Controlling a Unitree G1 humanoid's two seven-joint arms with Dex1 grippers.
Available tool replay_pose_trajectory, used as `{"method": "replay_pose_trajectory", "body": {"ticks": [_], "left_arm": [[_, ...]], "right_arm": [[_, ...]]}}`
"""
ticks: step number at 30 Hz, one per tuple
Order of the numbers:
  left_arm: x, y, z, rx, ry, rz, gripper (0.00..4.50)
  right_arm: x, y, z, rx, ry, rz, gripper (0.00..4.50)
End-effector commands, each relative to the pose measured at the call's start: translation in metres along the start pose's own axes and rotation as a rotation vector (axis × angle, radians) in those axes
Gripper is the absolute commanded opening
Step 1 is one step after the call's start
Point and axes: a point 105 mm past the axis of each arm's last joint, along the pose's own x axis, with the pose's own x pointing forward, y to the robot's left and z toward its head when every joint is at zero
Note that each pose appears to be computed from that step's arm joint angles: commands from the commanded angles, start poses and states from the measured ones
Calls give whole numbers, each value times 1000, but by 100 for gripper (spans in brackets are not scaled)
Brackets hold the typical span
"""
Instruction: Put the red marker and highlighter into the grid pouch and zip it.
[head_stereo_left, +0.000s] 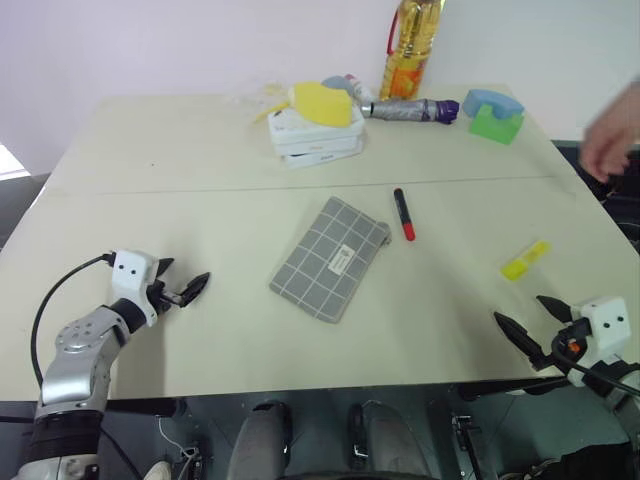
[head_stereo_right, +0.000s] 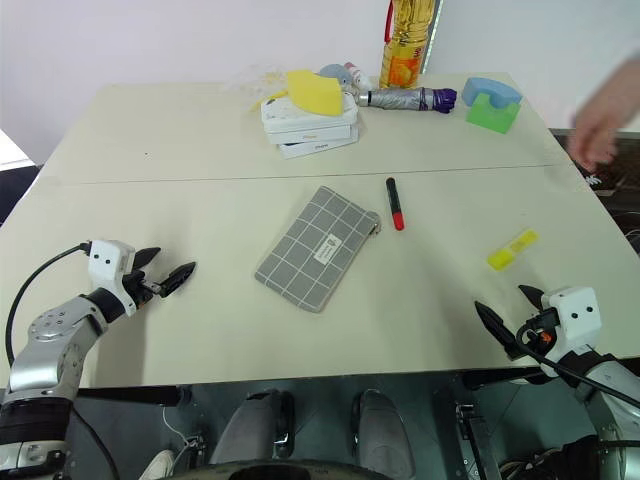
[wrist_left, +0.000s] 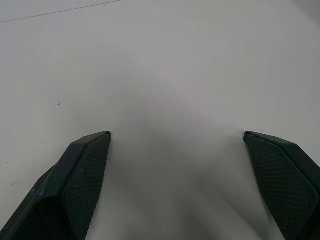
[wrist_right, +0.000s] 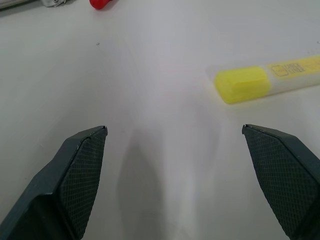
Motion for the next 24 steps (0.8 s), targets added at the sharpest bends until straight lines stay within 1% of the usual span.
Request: {"method": "replay_pose_trajectory", "body": {"ticks": [1, 4, 10, 13, 16, 17, 19, 20, 23, 24], "left_arm": [[-7, 5, 11, 20, -39, 18, 449], [-7, 4, 13, -5, -62, 15, 449], [-8, 3, 12, 8, -59, 20, 449], [-9, -2, 14, 9, -86, 3, 449], [-7, -7, 16, 8, -100, -12, 450], [-6, -9, 16, 7, -106, -17, 450], [-4, -15, 19, 7, -121, -37, 450], [-3, -17, 20, 6, -130, -44, 450], [-2, -21, 23, 10, -149, -54, 450], [-3, -21, 24, 13, -152, -56, 450]], "right_arm": [[-1, 0, 11, -33, -31, -3, 450], [0, 3, 12, -24, -28, 14, 450], [5, 17, 20, 4, -34, 93, 450], [22, 54, 50, -30, -121, 238, 450], [36, 79, 69, -33, -179, 315, 366], [40, 88, 74, -34, -194, 341, 321], [53, 108, 87, -32, -238, 393, 217], [58, 116, 92, -34, -252, 411, 156], [69, 129, 98, -48, -257, 434, 5], [71, 130, 99, -48, -258, 435, 5]]}}
